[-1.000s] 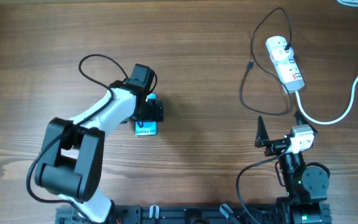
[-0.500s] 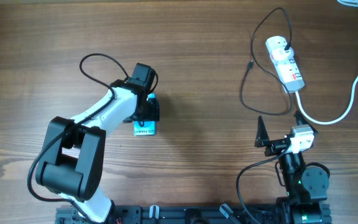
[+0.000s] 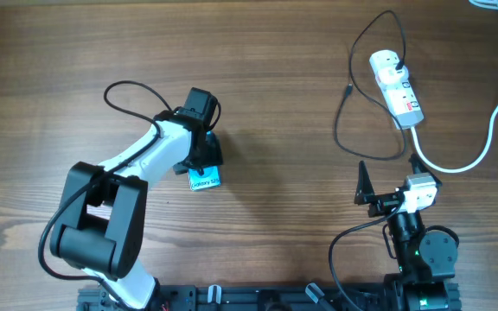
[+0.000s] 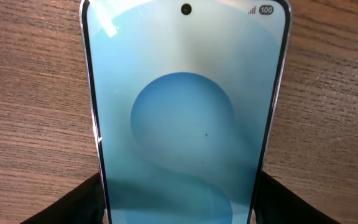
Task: Plug charger to phone and switch on socket
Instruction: 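Close the left gripper on the phone's bottom edge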
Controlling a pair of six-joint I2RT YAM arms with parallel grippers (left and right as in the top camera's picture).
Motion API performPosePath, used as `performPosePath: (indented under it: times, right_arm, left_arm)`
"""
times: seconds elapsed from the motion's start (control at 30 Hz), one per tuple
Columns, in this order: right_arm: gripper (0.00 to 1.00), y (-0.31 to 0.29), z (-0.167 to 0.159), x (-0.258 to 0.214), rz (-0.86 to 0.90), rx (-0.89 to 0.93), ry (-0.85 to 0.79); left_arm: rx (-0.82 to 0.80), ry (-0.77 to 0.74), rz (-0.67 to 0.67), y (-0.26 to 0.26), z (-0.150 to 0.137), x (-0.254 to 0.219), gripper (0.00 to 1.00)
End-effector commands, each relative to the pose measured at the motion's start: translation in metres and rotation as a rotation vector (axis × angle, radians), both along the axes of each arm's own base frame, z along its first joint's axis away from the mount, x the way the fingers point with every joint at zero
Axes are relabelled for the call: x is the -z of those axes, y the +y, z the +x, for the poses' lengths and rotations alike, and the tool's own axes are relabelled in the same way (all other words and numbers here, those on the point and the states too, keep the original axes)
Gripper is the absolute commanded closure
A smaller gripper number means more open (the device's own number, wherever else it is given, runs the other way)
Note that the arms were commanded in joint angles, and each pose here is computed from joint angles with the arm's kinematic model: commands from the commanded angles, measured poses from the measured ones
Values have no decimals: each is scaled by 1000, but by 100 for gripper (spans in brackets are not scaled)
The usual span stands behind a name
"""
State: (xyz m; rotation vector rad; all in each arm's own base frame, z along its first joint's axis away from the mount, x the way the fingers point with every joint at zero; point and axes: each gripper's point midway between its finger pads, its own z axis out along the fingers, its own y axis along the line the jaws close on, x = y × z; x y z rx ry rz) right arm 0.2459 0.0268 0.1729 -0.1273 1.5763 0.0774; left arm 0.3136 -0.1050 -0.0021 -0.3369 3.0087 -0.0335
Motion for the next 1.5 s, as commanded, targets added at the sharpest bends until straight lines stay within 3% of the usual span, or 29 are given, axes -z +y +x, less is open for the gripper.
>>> performPosePath:
  times: [0.0,0.4,0.53,0.83,1.07,1.4,1.47]
  right_arm:
    - [0,-3,0,0,-14,15,-5]
    - [0,-3,0,0,-13,15,-5]
    - [0,-3,0,0,-14,15,-5]
    - [0,-3,0,0,-14,15,-5]
    - [0,-3,0,0,-13,15,-5]
    - [0,-3,0,0,-14,15,-5]
    - [0,-3,0,0,-14,15,-5]
  left_arm:
    - [-32,34,-14,-4,-5,9,33]
    - [-31,29,-16,-5,-4,9,17]
    - [-32,16,-19,-5,-1,9,0]
    - [-33,-17,-13,-5,7,8,0]
    - [-32,0,18,2,-1,14,5]
    - [-32,10,21,6,-12,27,35]
    - [-33,12,20,6,-12,27,37]
